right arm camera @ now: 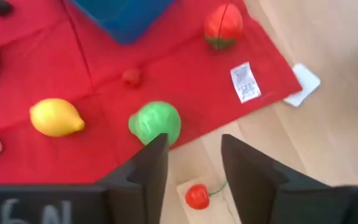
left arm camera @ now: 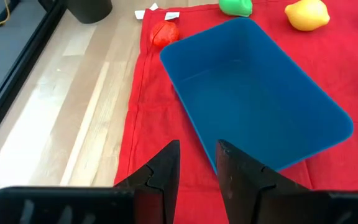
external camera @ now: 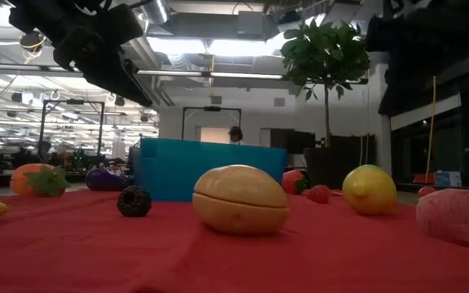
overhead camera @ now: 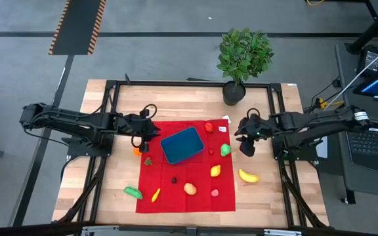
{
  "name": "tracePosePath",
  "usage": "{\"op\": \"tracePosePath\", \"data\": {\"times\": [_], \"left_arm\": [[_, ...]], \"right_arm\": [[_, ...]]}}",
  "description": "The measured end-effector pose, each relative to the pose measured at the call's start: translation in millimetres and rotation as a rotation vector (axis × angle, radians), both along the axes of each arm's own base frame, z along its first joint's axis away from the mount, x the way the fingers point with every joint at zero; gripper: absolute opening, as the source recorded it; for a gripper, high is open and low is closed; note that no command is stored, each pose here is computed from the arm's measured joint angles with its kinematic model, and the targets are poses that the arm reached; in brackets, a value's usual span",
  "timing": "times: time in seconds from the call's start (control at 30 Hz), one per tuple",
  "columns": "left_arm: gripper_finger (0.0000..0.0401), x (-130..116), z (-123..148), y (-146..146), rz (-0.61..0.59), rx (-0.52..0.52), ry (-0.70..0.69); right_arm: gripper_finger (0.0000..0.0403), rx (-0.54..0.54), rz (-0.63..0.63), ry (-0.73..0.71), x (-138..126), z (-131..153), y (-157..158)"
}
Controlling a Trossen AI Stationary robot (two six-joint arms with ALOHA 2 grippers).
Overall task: Pick and placing Produce into tupperware
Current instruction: Put the cherry into the blue bin
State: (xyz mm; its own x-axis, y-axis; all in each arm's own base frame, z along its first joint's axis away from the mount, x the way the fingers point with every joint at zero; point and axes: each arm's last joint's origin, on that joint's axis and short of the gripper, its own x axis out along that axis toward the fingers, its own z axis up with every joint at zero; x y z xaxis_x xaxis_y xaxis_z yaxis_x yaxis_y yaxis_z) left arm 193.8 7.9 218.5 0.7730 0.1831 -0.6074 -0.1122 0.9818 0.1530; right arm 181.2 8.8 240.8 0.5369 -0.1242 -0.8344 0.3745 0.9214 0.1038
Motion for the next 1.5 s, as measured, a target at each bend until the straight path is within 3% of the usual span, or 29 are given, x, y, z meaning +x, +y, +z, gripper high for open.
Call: {"op": "tracePosePath", "data": {"times": [0.23,0.37,0.53,0.87,1.13,1.5], "left_arm": [[0.0096,0.0,0.0,0.0,0.001,0.0,0.0],[0.0096,0.0,0.1,0.0,0.001,0.0,-0.001],[0.0096,0.0,0.1,0.0,0.002,0.0,-0.001],[0.0096,0.0,0.1,0.0,0.001,0.0,-0.001],[0.0096,-0.1,0.0,0.0,0.001,0.0,0.0],[0.0096,-1.6,-1.8,-0.1,0.001,0.0,0.024]], "right_arm": [[0.0248,0.023,-0.021,0.105,0.6,-10.4,0.5],[0.0275,0.123,-0.148,0.121,-1.9,-11.8,1.2],[0.0274,0.218,-0.283,0.164,-7.2,-13.7,1.7],[0.0257,0.311,-0.477,0.155,-8.5,-14.2,1.6],[0.0256,0.318,-0.504,0.168,-7.2,-16.4,1.7],[0.0256,0.265,-0.526,0.318,8.5,-41.1,3.1]]}}
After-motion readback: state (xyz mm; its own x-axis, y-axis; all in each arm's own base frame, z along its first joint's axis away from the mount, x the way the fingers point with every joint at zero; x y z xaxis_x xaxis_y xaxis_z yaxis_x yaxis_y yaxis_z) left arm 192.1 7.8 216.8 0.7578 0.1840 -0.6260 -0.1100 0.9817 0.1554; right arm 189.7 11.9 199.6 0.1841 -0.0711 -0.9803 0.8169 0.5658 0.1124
